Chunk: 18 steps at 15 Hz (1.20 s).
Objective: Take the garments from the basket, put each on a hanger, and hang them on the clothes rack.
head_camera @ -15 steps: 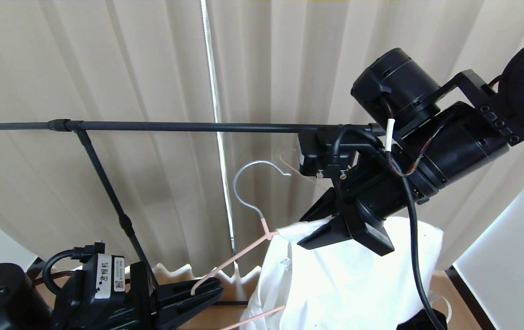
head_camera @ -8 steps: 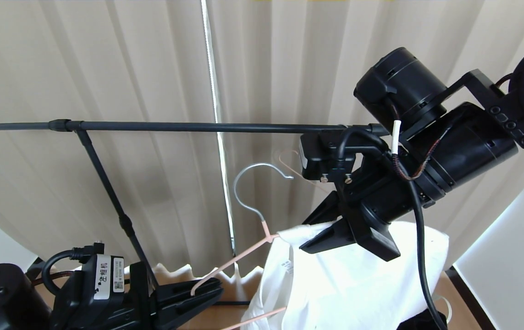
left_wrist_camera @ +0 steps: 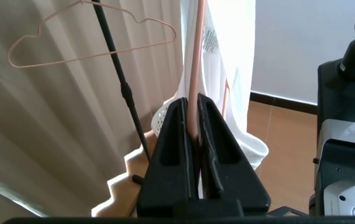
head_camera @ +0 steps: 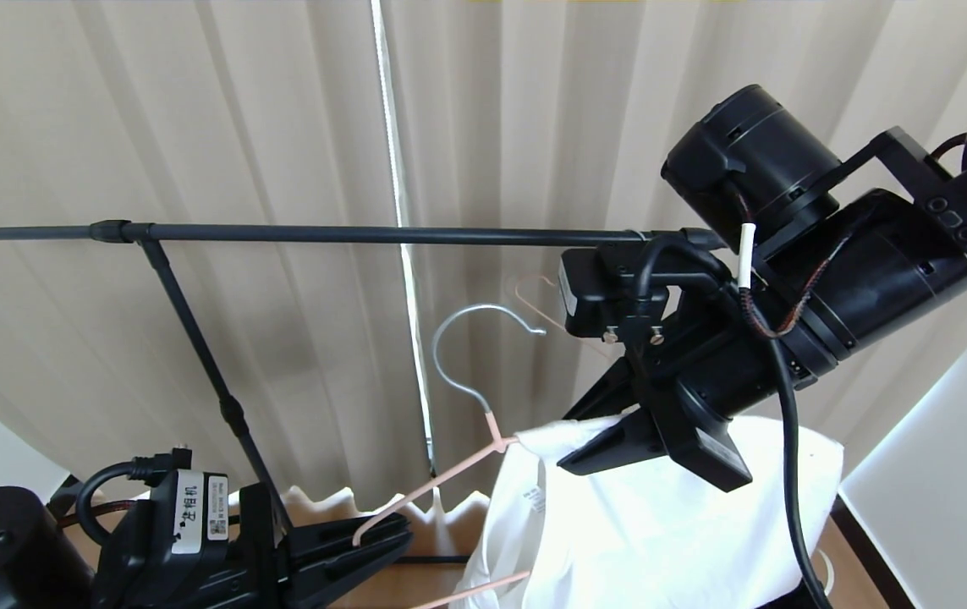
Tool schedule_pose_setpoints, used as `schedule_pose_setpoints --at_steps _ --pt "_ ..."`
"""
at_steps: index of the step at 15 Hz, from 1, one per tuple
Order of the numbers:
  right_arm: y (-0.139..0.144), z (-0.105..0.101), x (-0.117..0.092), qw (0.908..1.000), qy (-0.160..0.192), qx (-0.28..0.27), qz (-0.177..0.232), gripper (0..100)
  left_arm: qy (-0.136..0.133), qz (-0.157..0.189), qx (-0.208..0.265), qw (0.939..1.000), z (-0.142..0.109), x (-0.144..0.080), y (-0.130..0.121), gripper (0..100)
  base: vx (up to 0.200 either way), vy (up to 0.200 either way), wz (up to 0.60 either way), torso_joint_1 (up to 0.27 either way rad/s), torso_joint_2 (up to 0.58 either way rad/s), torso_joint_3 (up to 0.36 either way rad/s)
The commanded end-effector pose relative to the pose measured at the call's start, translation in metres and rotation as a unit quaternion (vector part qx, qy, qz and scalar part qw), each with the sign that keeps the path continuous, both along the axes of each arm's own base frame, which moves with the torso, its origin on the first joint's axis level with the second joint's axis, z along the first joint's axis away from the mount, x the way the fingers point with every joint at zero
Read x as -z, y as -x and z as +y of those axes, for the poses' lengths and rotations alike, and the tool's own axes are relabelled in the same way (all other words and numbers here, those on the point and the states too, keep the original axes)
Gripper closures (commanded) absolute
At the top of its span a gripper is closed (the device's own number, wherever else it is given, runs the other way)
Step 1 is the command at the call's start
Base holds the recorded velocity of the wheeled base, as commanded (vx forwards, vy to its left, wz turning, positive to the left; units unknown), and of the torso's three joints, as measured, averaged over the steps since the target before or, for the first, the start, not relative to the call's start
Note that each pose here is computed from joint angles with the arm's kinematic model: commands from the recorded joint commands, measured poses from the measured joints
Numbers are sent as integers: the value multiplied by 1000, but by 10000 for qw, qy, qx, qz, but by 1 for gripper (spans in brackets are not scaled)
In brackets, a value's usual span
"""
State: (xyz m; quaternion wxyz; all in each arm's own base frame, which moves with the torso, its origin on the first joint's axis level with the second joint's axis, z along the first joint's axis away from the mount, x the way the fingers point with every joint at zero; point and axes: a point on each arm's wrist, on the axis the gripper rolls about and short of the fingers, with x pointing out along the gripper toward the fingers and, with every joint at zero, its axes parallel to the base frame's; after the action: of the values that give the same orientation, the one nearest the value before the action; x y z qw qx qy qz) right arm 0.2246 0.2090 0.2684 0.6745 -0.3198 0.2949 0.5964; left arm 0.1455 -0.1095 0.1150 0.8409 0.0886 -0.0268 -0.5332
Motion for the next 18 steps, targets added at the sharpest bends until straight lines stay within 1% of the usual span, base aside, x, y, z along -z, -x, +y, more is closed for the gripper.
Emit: schedule_pose_setpoints --at_steps 1,2,4,8,9,11,13,14,15,16,17,18 --pt "4 2 -2 10000 -22 -71 -15 100 -1 2 -4 10000 0 0 0 100 0 0 0 0 0 0" --pt "8 0 -4 10000 -38 -86 -32 100 -1 2 -4 10000 0 0 0 0 0 0 0 0 0 0" --pt "13 -2 -3 9999 -17 -125 -9 100 23 37 2 10000 0 0 0 0 0 0 0 0 0 0" --pt "22 -11 7 9997 143 -131 163 100 21 64 -45 10000 1 0 -1 0 0 0 0 0 0 0" --pt "25 -13 6 9997 137 -131 157 100 32 84 -123 9999 3 0 -3 0 0 0 0 0 0 0" --pt "27 -15 5 9997 142 -115 143 100 125 248 -293 9992 8 0 -6 0 0 0 0 0 0 0" --pt "27 -18 4 9998 151 -62 79 100 281 481 -313 9980 9 -1 -5 0 0 0 0 0 0 0" --pt "28 -19 4 9999 168 -14 -18 100 395 545 -315 9972 10 -4 -4 0 0 0 0 0 0 0" --pt "26 -20 8 9988 281 195 -355 100 469 700 -353 9958 10 -4 -4 0 0 0 0 0 0 0" --pt "25 -22 10 9978 295 291 -509 100 483 754 -448 9950 11 -3 -5 0 0 0 0 0 0 0" --pt "23 -25 18 9960 192 434 -762 100 513 863 -830 9915 9 -1 -11 0 0 0 0 0 0 0" --pt "22 -28 23 9943 23 503 -944 100 581 906 -1106 9880 5 -1 -19 0 0 0 0 0 0 0"
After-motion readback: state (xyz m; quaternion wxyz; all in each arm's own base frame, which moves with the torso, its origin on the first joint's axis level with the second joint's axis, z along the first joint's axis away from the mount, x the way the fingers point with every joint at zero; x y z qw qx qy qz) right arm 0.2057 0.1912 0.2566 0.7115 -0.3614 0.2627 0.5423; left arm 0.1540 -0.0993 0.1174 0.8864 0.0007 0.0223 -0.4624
